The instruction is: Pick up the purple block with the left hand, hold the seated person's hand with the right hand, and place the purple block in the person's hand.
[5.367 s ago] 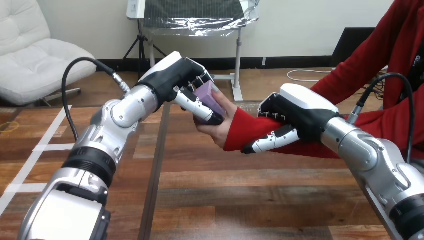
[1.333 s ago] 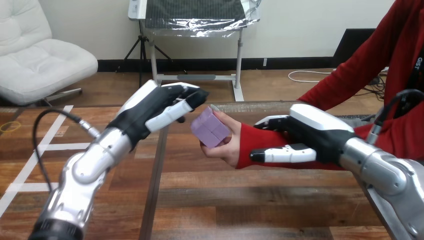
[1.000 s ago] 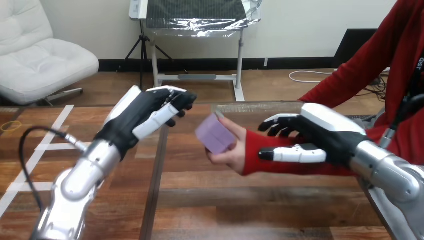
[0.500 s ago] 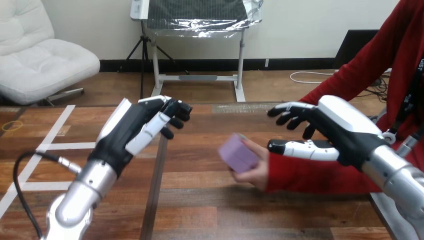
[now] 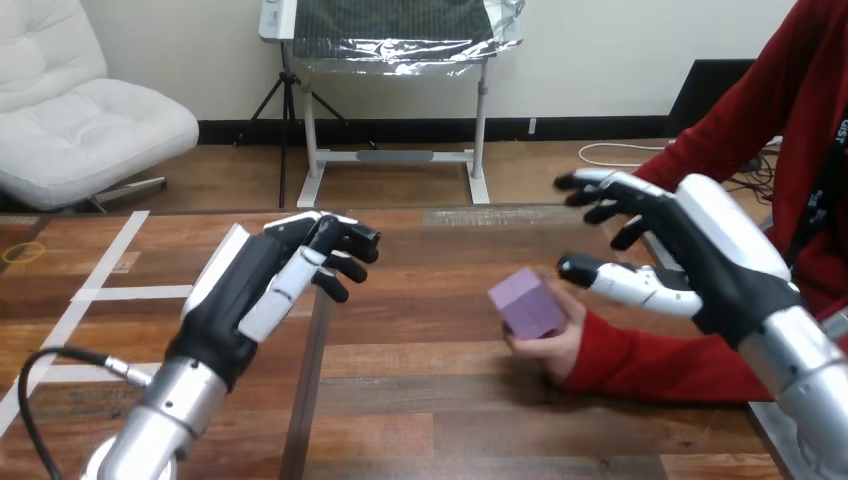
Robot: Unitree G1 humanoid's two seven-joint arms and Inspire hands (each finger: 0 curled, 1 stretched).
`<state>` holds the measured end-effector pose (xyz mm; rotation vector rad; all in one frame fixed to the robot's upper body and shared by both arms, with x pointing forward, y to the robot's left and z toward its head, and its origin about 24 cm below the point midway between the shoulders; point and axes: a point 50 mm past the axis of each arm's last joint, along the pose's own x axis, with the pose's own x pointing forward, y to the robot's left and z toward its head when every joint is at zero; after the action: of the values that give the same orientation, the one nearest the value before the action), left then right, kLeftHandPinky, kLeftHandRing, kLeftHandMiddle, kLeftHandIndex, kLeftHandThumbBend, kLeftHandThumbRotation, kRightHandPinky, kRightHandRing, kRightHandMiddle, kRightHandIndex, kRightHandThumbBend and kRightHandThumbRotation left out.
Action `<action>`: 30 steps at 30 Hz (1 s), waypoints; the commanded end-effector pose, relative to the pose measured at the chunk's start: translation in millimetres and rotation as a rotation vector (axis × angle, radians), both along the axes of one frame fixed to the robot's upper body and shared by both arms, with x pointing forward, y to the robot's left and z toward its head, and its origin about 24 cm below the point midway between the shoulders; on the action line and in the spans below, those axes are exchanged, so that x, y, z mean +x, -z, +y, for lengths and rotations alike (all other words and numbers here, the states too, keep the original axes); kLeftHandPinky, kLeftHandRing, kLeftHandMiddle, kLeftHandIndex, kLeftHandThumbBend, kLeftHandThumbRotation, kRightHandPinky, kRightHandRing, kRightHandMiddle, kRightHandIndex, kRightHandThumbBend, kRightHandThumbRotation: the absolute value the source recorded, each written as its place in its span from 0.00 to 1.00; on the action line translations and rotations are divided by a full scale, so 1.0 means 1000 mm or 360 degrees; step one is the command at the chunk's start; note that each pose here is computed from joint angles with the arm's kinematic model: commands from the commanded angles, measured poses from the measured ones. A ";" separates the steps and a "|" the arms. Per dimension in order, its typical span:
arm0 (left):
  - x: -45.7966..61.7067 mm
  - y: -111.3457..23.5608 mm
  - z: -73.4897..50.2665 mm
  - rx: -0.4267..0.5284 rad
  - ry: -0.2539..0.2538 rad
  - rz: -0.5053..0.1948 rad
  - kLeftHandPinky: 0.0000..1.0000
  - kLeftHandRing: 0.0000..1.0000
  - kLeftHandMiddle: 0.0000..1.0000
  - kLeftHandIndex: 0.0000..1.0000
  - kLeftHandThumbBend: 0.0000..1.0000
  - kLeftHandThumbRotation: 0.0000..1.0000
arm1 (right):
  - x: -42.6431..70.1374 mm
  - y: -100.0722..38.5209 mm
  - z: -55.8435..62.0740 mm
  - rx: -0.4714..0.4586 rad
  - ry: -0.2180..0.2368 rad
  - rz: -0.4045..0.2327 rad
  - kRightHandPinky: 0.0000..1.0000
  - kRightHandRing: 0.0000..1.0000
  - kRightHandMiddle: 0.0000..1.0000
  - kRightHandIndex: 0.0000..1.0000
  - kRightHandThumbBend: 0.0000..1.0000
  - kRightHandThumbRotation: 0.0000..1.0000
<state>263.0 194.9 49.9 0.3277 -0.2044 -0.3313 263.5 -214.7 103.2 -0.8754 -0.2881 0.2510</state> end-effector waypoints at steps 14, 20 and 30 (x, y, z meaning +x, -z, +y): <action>-0.003 -0.029 -0.011 -0.0145 0.0029 -0.0223 0.52 0.68 0.71 0.65 0.50 1.00 | -0.024 -0.019 0.017 0.0627 -0.0176 -0.0323 0.79 0.87 0.88 0.89 1.00 1.00; -0.005 -0.035 -0.015 -0.0219 0.0022 -0.0281 0.52 0.70 0.73 0.67 0.59 1.00 | -0.033 -0.015 0.024 0.0770 -0.0277 -0.0325 0.76 0.85 0.87 0.87 0.99 1.00; -0.010 -0.046 -0.027 -0.0411 -0.0117 -0.0545 0.47 0.66 0.68 0.64 0.59 0.97 | -0.043 -0.001 0.040 0.1074 -0.0369 -0.0275 0.75 0.83 0.84 0.85 0.98 1.00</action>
<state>250.9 176.9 67.9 0.1869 -0.3709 -0.2393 223.0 -186.1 101.1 -0.2788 -0.5452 0.2572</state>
